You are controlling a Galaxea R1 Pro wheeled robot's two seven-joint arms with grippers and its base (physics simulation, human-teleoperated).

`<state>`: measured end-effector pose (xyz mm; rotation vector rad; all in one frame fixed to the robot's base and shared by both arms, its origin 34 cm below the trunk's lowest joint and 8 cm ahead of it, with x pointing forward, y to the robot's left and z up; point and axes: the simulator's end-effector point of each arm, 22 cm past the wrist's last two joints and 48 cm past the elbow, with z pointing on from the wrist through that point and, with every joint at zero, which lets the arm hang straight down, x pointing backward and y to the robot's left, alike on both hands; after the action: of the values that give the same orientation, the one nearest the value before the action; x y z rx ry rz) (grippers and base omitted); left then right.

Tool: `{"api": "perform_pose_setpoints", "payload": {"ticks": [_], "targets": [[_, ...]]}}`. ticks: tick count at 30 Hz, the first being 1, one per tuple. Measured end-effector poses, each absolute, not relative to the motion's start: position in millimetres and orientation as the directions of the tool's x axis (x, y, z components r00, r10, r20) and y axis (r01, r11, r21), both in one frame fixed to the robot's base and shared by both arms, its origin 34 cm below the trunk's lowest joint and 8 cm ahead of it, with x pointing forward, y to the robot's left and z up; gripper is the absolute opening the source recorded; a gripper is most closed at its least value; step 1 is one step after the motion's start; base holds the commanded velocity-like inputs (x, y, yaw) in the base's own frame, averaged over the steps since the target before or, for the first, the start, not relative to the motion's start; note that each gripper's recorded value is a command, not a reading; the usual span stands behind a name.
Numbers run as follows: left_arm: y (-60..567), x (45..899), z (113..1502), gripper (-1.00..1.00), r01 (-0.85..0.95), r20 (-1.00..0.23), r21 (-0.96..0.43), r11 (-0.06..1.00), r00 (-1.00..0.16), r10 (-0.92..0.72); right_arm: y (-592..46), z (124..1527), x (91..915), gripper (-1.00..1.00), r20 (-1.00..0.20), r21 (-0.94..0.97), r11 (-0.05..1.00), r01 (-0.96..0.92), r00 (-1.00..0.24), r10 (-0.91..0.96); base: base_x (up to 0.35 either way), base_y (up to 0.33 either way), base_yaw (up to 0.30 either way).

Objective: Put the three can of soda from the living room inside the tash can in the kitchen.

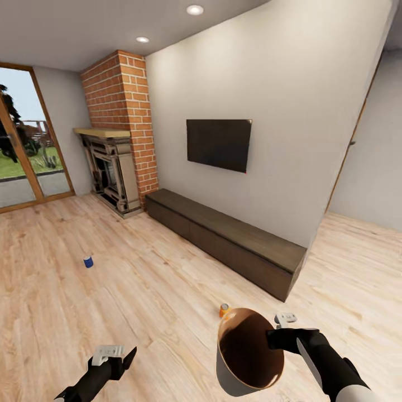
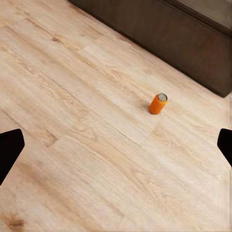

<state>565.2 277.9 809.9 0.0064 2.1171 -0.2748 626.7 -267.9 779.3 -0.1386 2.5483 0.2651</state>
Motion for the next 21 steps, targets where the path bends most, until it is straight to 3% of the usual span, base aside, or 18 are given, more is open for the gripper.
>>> {"api": "perform_pose_setpoints", "payload": {"ticks": [11,21], "targets": [[277.6,565.2,809.9,1.0,0.114,-0.839,-0.194,0.974,-0.535,-0.104,-267.4,779.3,626.5,-1.0,-0.551,0.161,0.974,-0.158,-0.833,-0.044,0.051,-0.262,-0.226],[277.5,565.2,810.0,1.0,0.115,-0.839,-0.194,0.974,-0.535,-0.104,-267.6,779.4,626.6,-1.0,-0.551,0.161,0.974,-0.157,-0.833,-0.044,0.208,-0.004,-0.245]]}}
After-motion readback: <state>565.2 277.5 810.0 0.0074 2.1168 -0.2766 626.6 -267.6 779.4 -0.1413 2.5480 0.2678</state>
